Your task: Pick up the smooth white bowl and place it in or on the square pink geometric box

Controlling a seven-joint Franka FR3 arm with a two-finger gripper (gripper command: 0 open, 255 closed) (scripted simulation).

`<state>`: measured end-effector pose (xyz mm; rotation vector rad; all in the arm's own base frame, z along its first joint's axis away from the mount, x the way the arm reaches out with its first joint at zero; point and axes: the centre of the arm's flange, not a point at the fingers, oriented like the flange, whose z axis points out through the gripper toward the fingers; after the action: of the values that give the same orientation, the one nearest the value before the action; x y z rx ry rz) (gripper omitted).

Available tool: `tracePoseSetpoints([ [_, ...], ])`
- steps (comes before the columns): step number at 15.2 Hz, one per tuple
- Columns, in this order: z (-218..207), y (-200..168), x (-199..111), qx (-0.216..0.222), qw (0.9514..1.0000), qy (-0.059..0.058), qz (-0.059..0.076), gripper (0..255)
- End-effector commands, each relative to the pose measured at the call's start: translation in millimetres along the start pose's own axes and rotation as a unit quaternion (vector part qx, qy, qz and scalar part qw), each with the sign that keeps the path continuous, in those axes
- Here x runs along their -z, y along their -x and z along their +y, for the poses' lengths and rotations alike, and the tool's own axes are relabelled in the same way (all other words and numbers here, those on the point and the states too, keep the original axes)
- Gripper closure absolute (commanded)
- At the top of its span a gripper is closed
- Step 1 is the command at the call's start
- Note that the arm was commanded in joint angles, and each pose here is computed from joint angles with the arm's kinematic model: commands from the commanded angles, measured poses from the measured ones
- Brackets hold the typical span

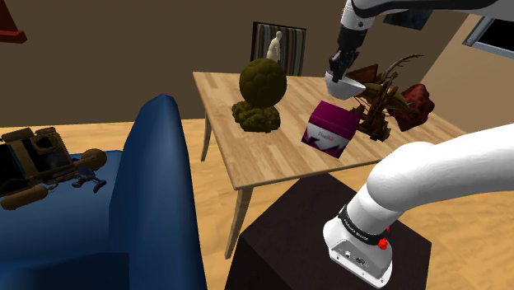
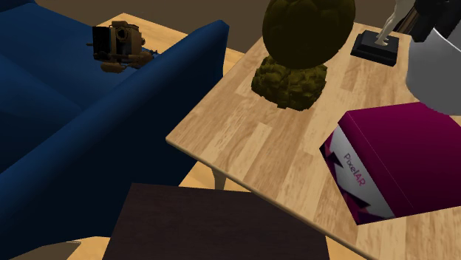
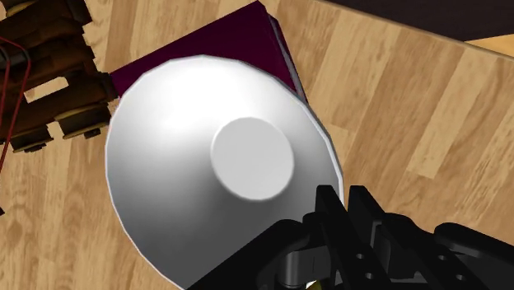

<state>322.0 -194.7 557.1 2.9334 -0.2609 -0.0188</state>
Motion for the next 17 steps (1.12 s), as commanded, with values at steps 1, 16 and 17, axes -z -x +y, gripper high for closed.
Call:
tracePoseSetpoints([
  [1, 26, 5, -2, 0.001, 1.0000, 0.000, 0.000, 255],
  [16, 45, 8, -66, 0.001, 1.0000, 0.000, 0.000, 255],
  [17, 43, 8, -71, 0.001, 1.0000, 0.000, 0.000, 255],
])
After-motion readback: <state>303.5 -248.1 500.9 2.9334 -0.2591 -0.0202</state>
